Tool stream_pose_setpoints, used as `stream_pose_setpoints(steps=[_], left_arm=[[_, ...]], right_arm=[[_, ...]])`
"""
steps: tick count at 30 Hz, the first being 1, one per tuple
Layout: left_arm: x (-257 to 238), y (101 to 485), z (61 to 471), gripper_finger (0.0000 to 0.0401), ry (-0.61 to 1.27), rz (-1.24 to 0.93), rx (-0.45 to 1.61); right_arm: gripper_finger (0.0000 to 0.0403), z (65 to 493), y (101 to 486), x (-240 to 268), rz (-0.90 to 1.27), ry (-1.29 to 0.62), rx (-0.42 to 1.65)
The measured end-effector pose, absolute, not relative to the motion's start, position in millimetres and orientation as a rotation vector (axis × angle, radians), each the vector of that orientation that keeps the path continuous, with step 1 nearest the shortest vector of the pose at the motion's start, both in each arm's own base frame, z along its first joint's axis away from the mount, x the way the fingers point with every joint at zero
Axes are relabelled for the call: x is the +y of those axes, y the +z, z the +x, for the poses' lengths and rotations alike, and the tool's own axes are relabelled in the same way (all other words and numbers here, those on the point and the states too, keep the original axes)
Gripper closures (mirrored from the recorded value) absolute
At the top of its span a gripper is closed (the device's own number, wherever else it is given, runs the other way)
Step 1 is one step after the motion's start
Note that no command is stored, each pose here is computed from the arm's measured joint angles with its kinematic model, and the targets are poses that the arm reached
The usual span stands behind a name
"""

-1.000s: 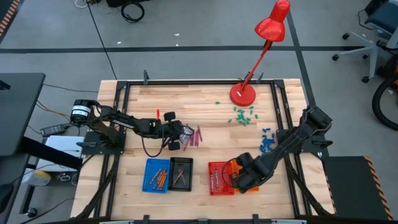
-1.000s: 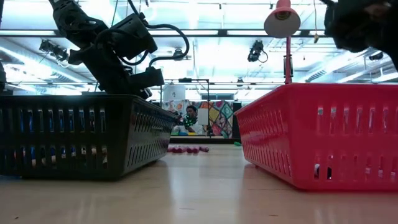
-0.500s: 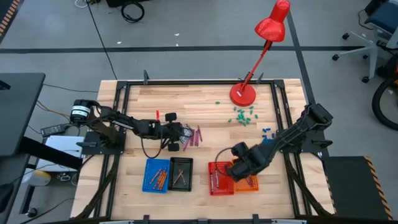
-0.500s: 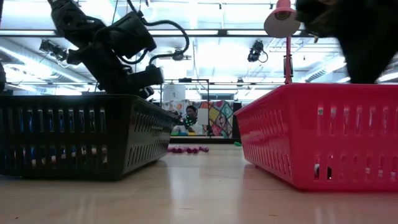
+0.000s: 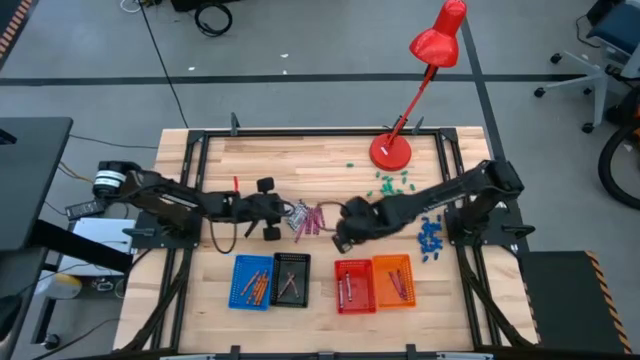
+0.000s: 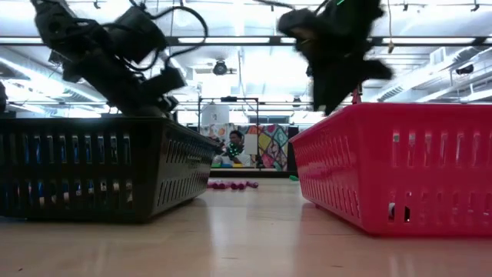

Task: Sort crayons
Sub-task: Put the violet crayon into the orange basket

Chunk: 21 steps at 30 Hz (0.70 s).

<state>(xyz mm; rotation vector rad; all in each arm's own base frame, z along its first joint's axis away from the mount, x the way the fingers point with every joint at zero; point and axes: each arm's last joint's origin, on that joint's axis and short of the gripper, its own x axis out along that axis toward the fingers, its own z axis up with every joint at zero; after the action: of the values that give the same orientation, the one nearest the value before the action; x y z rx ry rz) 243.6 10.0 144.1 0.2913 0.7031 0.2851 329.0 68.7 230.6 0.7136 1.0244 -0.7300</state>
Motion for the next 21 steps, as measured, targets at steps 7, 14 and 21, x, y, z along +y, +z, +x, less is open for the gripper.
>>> stream_pose_setpoints(steps=[7,14,21], left_arm=[[10.0,153.5,216.2,0.0283,0.306,0.251,0.565],[10.0,152.9,195.4,0.0283,0.323,0.201,0.487],[10.4,152.5,180.7,0.0283,0.347,0.183,0.406]], right_arm=[[0.0298,357.2,210.4,27.6,0.669,-0.675,1.01],[0.0298,388.7,187.4,3.1,0.65,-0.635,1.049],[0.0298,422.0,176.0,-11.3,0.577,-0.655,1.155]])
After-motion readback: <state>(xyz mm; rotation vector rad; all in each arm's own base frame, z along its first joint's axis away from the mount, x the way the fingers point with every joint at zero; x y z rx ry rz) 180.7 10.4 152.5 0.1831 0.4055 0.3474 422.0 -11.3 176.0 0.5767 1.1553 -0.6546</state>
